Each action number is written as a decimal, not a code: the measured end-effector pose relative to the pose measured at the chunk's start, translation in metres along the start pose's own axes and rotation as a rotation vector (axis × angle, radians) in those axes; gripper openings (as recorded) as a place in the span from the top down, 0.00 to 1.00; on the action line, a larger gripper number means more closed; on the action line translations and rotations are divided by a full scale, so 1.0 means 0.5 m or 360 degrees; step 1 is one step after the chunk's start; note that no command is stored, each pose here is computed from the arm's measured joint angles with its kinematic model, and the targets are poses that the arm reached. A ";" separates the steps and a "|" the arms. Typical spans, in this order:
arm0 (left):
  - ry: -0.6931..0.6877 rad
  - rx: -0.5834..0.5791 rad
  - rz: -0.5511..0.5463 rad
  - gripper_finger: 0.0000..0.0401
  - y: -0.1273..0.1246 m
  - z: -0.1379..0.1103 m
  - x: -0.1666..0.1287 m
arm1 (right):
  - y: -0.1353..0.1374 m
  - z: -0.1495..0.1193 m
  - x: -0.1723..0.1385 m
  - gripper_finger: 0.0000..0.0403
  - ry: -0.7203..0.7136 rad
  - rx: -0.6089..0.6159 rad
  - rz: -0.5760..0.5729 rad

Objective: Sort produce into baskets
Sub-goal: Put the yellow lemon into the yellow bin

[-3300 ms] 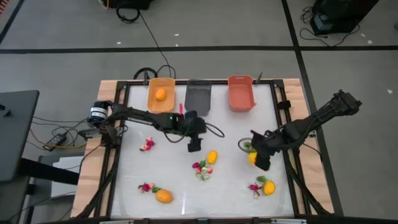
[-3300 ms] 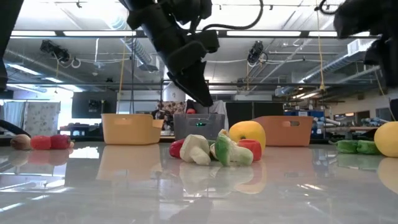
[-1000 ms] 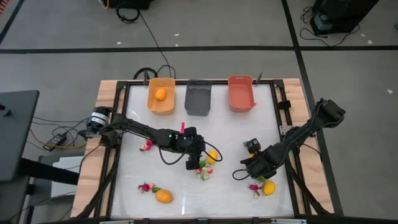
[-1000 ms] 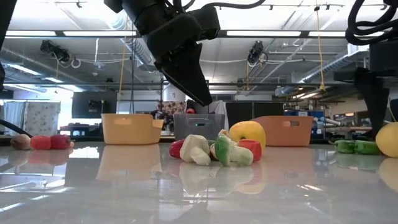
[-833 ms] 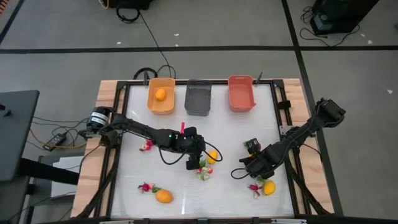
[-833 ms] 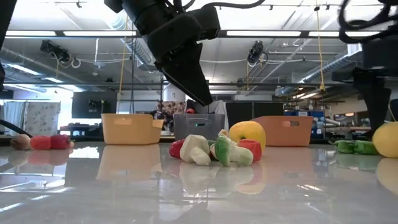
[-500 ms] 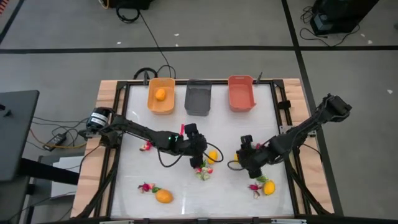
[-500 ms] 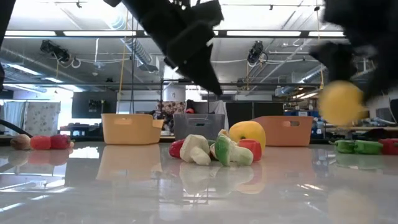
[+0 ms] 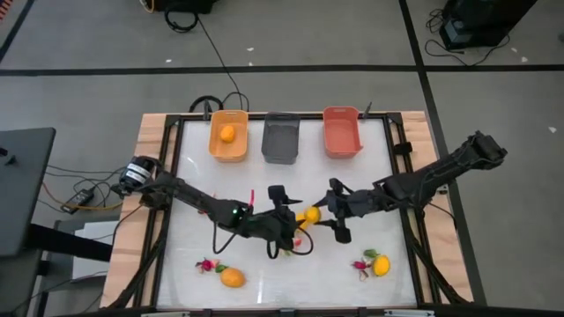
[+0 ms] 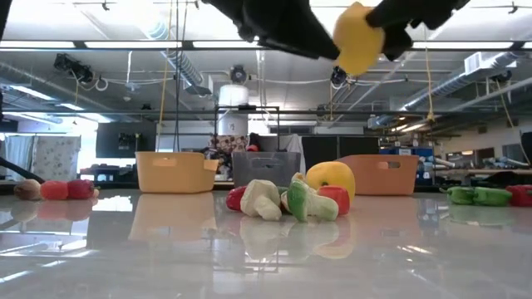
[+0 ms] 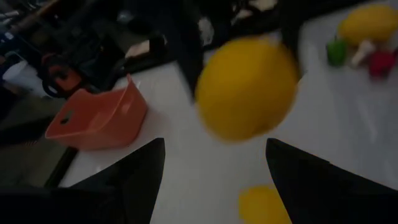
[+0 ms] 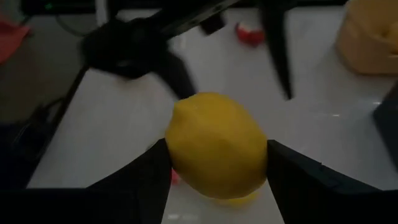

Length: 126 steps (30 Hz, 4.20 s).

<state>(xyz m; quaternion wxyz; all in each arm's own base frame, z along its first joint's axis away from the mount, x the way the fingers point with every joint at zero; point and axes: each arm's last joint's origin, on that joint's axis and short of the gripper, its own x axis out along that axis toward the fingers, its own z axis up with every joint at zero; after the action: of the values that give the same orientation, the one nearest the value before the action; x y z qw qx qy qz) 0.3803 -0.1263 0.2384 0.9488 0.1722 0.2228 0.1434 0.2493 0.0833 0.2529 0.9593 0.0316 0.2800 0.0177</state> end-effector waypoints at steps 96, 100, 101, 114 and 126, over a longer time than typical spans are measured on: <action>0.1086 -0.0841 0.0317 0.21 0.484 -0.190 -0.115 | -0.061 -0.086 0.173 0.24 0.0440 -0.0347 0.0108; 0.0909 -0.0767 0.0112 0.22 0.412 -0.146 -0.120 | -0.058 -0.103 0.203 0.24 0.0439 -0.0449 0.0217; 0.0853 -0.0753 0.0074 0.23 0.393 -0.134 -0.120 | -0.059 -0.107 0.211 0.24 0.0437 -0.0460 0.0216; 0.0507 -0.0657 -0.0111 0.25 0.188 -0.079 -0.081 | -0.066 -0.146 0.251 0.28 0.0531 -0.0398 0.0099; 0.0695 -0.0499 -0.0198 0.25 0.102 -0.140 -0.004 | -0.066 -0.127 0.248 0.51 0.0417 -0.0253 0.0056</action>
<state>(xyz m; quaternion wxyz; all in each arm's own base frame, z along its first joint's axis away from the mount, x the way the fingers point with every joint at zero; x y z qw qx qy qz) 0.3355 -0.0628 0.2000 0.9003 -0.0257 0.4072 0.1514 0.3202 0.0598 0.1309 0.9136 -0.0422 0.3998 0.0606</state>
